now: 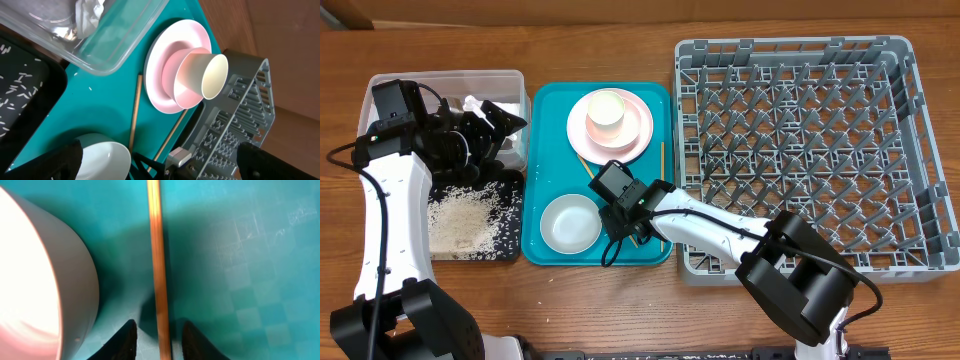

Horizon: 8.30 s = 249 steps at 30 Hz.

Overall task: Sort waste into correct bins and load items into the dishwasher
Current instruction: 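Close the right gripper on the chopstick and lift it, then carry the chopstick with the right gripper over the grey dish rack, then lower the chopstick upright into the rack and open the right gripper, then move the right gripper back to the second chopstick on the teal tray, then grasp the second wooden chopstick with the right gripper and lift it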

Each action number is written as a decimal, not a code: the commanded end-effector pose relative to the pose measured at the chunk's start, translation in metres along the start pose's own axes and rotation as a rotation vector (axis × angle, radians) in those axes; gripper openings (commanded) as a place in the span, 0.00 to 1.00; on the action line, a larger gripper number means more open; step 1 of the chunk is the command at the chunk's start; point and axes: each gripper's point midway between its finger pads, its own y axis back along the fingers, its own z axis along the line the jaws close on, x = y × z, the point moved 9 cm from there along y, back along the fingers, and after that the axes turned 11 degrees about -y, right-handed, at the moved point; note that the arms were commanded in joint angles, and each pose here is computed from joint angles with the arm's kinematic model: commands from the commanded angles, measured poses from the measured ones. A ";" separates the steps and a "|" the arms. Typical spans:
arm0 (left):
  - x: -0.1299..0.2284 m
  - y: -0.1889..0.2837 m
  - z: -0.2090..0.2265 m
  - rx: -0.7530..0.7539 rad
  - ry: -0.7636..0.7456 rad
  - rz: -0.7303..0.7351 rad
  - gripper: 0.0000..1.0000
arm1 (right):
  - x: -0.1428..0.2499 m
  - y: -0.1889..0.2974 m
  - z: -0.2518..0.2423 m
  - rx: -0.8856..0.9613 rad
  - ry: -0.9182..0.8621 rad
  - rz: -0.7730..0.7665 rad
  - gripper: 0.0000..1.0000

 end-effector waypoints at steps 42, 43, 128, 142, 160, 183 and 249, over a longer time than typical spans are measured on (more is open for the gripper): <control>-0.003 0.006 -0.005 0.003 -0.031 -0.024 1.00 | -0.031 0.078 0.026 -0.155 0.088 -0.215 0.04; -0.003 0.006 -0.005 0.003 -0.031 -0.024 1.00 | -0.031 0.081 0.026 -0.159 0.089 -0.220 0.04; -0.003 0.006 -0.005 0.002 -0.031 -0.024 1.00 | -0.047 0.162 -0.171 0.275 -0.422 -0.256 0.04; -0.003 0.006 -0.005 0.002 -0.031 -0.024 1.00 | -0.046 0.162 -0.171 0.279 -0.421 -0.246 0.04; -0.003 0.006 -0.005 0.003 -0.031 -0.024 1.00 | -0.044 0.129 -0.177 0.318 -0.419 -0.143 0.05; -0.003 0.006 -0.005 0.003 -0.031 -0.024 1.00 | -0.042 0.129 -0.176 0.305 -0.419 -0.128 0.16; -0.003 0.006 -0.005 0.002 -0.031 -0.024 1.00 | -0.022 0.034 -0.031 0.325 -0.387 -0.403 0.53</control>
